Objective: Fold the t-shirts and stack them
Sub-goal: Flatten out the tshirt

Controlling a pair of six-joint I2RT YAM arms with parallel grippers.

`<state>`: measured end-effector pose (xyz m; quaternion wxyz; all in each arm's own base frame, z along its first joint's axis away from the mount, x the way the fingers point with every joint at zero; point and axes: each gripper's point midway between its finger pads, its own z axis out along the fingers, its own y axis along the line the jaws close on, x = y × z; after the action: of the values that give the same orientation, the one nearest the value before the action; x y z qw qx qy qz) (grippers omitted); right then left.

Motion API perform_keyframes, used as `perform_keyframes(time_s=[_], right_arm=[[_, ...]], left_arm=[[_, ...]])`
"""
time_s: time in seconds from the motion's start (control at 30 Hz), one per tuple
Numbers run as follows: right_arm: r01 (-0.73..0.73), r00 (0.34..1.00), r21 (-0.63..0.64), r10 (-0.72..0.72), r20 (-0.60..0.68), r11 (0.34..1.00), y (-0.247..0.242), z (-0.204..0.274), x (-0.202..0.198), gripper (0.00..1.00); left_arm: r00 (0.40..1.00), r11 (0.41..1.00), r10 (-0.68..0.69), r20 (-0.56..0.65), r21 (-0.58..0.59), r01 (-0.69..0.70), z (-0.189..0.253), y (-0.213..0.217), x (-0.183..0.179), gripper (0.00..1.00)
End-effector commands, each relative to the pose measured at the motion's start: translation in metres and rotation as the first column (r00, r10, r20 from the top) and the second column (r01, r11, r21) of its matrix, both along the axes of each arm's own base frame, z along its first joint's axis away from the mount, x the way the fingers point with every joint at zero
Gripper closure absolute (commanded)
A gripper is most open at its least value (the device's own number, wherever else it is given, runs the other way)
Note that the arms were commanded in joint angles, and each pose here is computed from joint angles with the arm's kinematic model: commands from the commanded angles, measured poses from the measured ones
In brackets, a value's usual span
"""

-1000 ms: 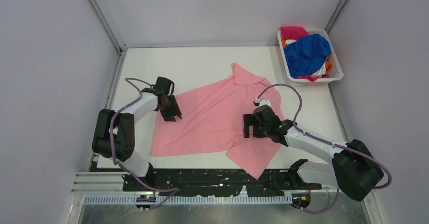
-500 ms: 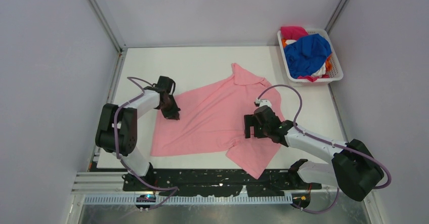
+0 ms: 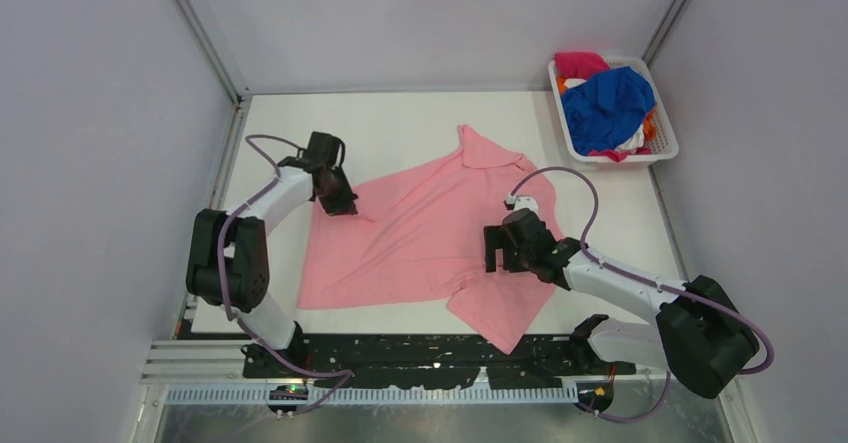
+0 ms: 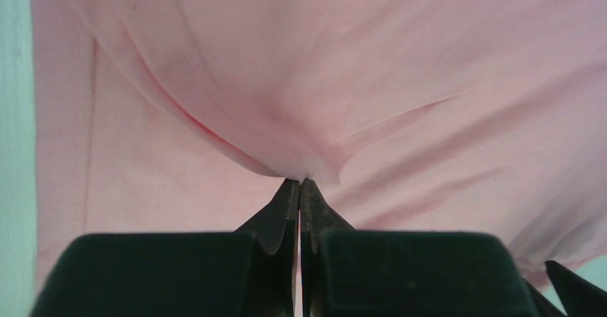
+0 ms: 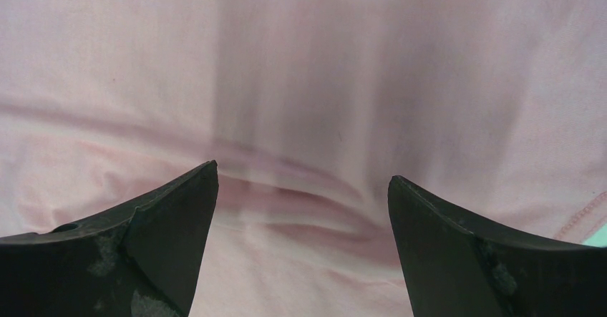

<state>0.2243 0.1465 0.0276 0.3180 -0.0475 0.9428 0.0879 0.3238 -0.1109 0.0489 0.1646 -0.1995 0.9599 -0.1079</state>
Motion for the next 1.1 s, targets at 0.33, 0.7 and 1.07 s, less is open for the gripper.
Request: perform_keyframes(time_s=[0.33,0.7,1.07], right_arm=[[0.013,0.999,-0.033,-0.012,0.046,0.999,-0.009,0.007,0.012,0.05],[0.003,1.0,-0.03,-0.002,0.022,1.0,-0.009,0.007,0.013,0.05],[-0.009,0.997,-0.011,0.01,0.076,1.0,-0.005,0.031,0.027,0.05]], left_arm=[[0.965,0.978,0.199,0.173,-0.095,-0.184,0.056,0.027,0.127,1.0],[0.875,0.883,0.469,0.121,-0.086,-0.462,0.049,0.08,0.21,1.0],[0.846,0.855,0.51,0.154,-0.198,-0.48,0.073,0.1,0.23,0.06]])
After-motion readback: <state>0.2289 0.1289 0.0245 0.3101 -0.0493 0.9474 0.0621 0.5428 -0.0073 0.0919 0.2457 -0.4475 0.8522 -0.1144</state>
